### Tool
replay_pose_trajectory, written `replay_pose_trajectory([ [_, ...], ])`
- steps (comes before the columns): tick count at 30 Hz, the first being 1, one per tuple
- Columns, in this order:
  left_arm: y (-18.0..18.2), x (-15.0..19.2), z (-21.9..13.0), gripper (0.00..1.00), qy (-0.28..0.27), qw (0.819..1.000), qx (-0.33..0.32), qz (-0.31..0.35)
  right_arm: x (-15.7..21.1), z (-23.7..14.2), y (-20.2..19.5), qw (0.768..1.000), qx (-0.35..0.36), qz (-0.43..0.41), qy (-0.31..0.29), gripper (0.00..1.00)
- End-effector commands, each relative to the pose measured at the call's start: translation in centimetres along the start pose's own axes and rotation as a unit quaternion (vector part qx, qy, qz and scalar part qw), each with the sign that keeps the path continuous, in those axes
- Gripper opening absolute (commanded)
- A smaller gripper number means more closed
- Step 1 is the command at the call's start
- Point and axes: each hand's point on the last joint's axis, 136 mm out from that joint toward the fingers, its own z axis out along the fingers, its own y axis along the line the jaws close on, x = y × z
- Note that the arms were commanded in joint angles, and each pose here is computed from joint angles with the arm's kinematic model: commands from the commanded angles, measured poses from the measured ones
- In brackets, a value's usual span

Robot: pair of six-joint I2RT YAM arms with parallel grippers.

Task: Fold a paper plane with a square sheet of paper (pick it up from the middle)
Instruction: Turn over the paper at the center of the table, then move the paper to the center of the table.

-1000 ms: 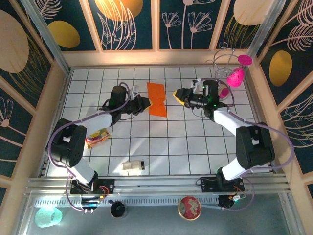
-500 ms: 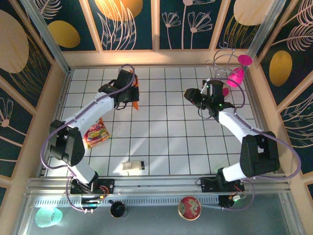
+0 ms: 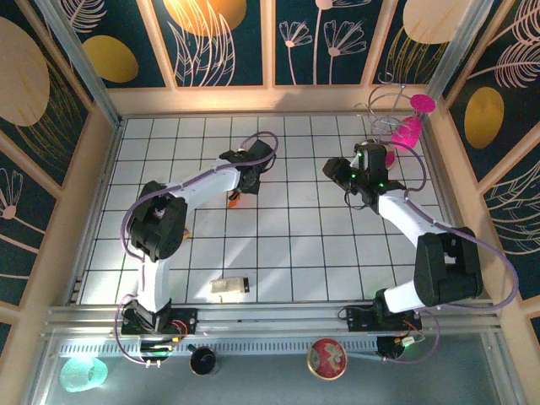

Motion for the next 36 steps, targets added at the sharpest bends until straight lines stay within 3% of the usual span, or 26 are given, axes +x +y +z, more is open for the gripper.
replay_pose_trajectory([
  [1,-3.8,-0.3,0.2,0.17,0.003,0.995,0.091,-0.046,-0.6,-0.6,-0.3,1.000,0.006,0.005,-0.016,0.46],
  [7,-6.2,-0.5,-0.4,0.36,0.003,0.979,0.186,-0.085,-0.6,-0.2,-0.2,1.000,0.008,0.001,-0.007,0.46],
  [15,-1.2,-3.1,-2.6,0.59,-0.032,0.947,0.269,-0.172,2.9,4.0,3.7,0.995,0.019,-0.074,0.067,0.45],
  [25,7.7,-1.8,-2.8,0.98,-0.084,0.940,0.209,-0.254,12.8,12.7,10.5,0.977,-0.006,-0.111,0.183,0.36],
  [30,9.6,-1.0,-2.9,0.99,-0.101,0.936,0.199,-0.273,15.6,16.4,11.3,0.971,0.010,-0.120,0.209,0.34],
  [36,10.1,0.4,-2.0,0.99,-0.085,0.932,0.193,-0.293,17.2,18.6,10.1,0.961,0.043,-0.145,0.233,0.34],
])
